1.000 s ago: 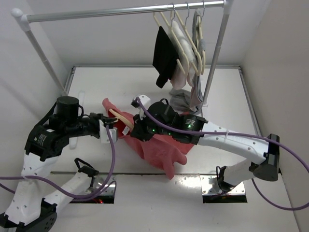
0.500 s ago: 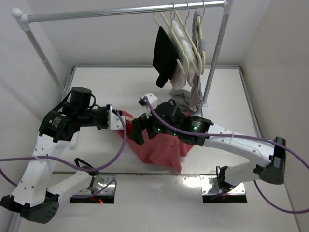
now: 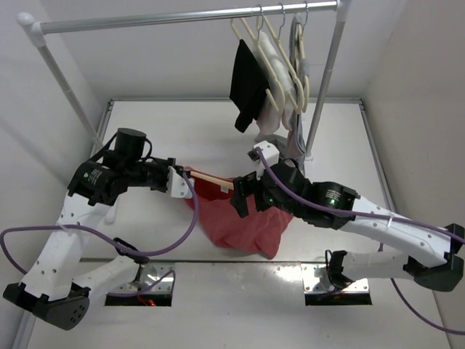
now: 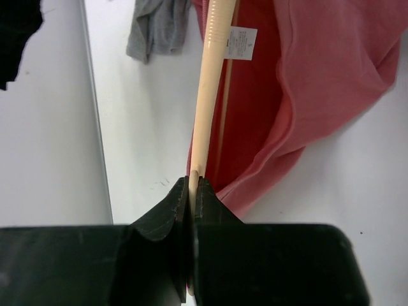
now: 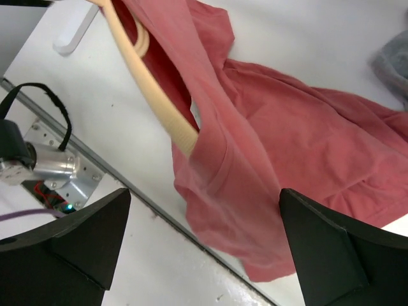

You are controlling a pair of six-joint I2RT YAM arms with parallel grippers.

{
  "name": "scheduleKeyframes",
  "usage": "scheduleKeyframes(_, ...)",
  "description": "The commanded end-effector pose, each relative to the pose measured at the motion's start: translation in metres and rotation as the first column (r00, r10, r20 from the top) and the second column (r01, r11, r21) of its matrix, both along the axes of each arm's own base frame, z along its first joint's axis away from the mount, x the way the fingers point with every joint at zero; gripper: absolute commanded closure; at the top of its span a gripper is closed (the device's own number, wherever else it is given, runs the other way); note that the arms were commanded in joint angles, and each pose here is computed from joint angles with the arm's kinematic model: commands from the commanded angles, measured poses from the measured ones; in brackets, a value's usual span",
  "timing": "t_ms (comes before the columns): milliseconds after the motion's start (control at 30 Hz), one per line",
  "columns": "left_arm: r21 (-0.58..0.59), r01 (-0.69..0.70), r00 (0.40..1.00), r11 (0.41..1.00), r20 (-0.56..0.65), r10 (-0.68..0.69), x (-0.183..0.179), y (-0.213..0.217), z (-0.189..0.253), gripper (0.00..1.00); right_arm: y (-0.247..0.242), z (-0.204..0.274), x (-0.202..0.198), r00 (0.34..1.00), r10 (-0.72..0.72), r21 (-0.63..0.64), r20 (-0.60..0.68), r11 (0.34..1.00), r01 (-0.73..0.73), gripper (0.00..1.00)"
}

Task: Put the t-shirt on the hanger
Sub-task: Place tshirt on hanger

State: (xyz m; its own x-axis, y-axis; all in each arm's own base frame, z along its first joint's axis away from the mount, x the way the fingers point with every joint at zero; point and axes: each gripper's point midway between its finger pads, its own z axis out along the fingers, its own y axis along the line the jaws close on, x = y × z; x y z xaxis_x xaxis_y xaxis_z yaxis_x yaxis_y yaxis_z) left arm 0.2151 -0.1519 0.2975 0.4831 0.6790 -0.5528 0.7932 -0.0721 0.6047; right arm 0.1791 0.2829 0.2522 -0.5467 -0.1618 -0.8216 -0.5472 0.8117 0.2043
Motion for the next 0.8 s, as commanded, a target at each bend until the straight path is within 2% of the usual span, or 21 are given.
scheduleKeyframes(0,-0.006,0.064,0.993,0.998,0.097,-0.063,0.006,-0.01,0.012,1.0,-0.008,0.006,-0.01,1.0,0.011,0.032,-0.005,0.999,-0.011,0.01)
scheduleKeyframes(100,0.0,0.082,0.991,0.997,0.107,-0.082,0.004,-0.013,0.013,1.0,0.0,0.006,-0.018,0.996,0.094,0.032,-0.006,0.995,-0.094,0.01)
scheduleKeyframes(333,0.06,0.194,0.972,0.979,0.124,-0.2,-0.01,-0.017,0.005,1.0,-0.008,-0.024,-0.026,0.974,0.216,-0.221,-0.062,0.949,-0.225,0.01)
scheduleKeyframes(400,0.061,0.232,0.966,0.971,0.103,-0.237,-0.016,-0.021,0.0,1.0,-0.008,-0.023,-0.017,0.975,0.215,-0.298,-0.054,0.929,-0.221,0.01)
scheduleKeyframes(567,0.05,0.265,0.959,0.963,0.092,-0.269,-0.019,-0.031,0.002,1.0,0.015,-0.011,0.006,0.97,0.244,-0.36,0.021,0.907,-0.22,0.02)
scheduleKeyframes(667,0.05,0.273,0.956,0.961,0.095,-0.276,-0.022,-0.034,0.005,1.0,0.026,-0.02,0.014,0.97,0.244,-0.384,0.019,0.897,-0.218,0.22)
scheduleKeyframes(700,0.051,0.273,0.956,0.961,0.095,-0.276,-0.022,-0.034,0.005,1.0,0.028,-0.017,0.017,0.971,0.238,-0.377,0.034,0.903,-0.208,0.36)
scheduleKeyframes(733,0.051,0.273,0.956,0.961,0.095,-0.276,-0.022,-0.034,0.005,1.0,0.032,-0.023,0.018,0.971,0.238,-0.378,0.033,0.902,-0.208,0.42)
scheduleKeyframes(767,0.05,0.26,0.959,0.964,0.098,-0.264,-0.019,-0.033,0.006,1.0,0.033,-0.027,0.017,0.969,0.245,-0.374,0.026,0.901,-0.218,0.52)
